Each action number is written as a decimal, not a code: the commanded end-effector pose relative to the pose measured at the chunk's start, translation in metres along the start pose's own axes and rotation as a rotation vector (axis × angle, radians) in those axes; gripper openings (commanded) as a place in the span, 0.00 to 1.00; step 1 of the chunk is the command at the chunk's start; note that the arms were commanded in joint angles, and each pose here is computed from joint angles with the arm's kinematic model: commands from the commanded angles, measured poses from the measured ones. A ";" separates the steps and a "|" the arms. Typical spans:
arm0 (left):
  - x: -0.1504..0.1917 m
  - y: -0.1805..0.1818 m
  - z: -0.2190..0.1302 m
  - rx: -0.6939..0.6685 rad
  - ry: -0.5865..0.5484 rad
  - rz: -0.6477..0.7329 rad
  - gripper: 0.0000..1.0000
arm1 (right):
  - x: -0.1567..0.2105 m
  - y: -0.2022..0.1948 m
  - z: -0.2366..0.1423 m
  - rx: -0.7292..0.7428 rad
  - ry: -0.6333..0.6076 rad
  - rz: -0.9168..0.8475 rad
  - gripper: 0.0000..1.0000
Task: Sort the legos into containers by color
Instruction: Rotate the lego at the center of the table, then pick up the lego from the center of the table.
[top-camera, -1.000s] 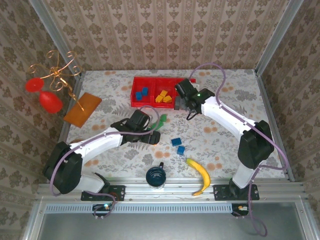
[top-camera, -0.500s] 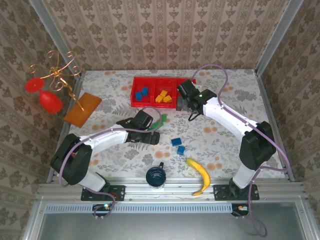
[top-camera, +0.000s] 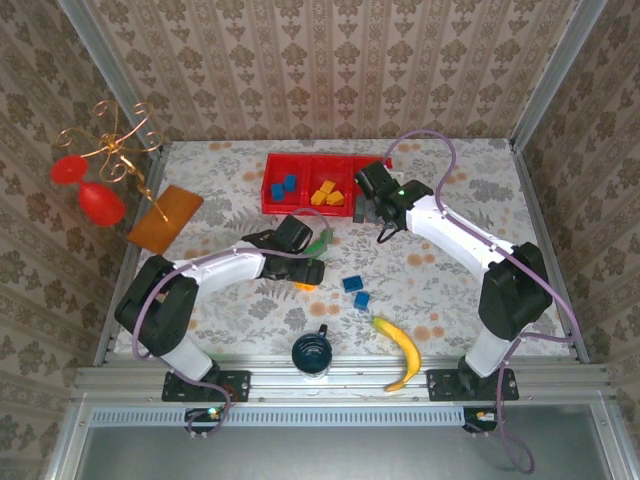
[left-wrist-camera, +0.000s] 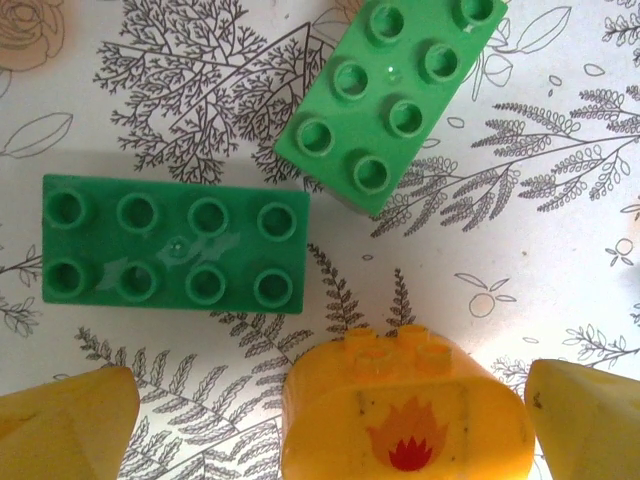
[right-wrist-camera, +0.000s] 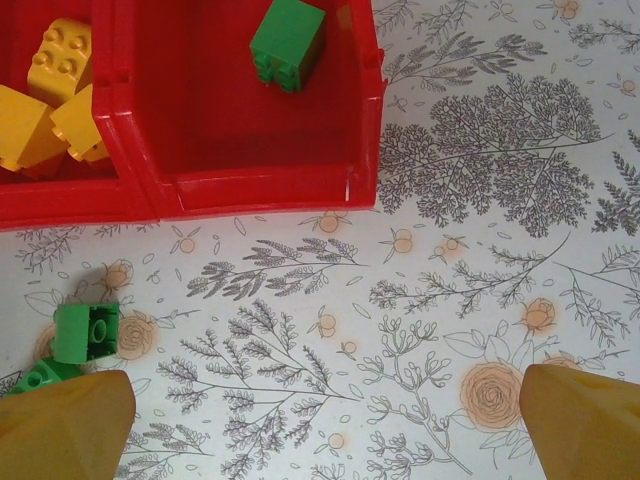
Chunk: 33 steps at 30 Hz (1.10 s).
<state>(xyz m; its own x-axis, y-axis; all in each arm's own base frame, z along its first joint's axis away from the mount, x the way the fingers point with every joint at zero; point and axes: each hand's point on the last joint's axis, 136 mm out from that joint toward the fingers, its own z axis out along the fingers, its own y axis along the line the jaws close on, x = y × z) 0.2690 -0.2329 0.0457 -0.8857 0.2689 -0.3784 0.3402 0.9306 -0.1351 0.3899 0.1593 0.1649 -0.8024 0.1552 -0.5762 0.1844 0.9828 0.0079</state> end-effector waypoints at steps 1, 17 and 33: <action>0.003 0.003 0.000 -0.013 0.025 -0.002 1.00 | -0.002 -0.003 -0.001 0.003 -0.008 0.027 1.00; 0.032 0.020 -0.022 -0.043 0.037 -0.034 0.72 | -0.003 0.003 -0.001 -0.019 -0.003 0.037 1.00; 0.018 0.010 0.005 -0.030 0.051 0.000 0.87 | -0.001 0.001 -0.005 -0.031 -0.011 0.042 1.00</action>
<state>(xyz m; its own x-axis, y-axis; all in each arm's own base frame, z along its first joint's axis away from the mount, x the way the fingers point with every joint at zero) 0.2507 -0.2151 0.0326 -0.9060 0.2701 -0.3258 0.3203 0.9408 -0.1106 0.3890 0.1628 0.1602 -0.8071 0.1616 -0.5679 0.1779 0.9837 0.0272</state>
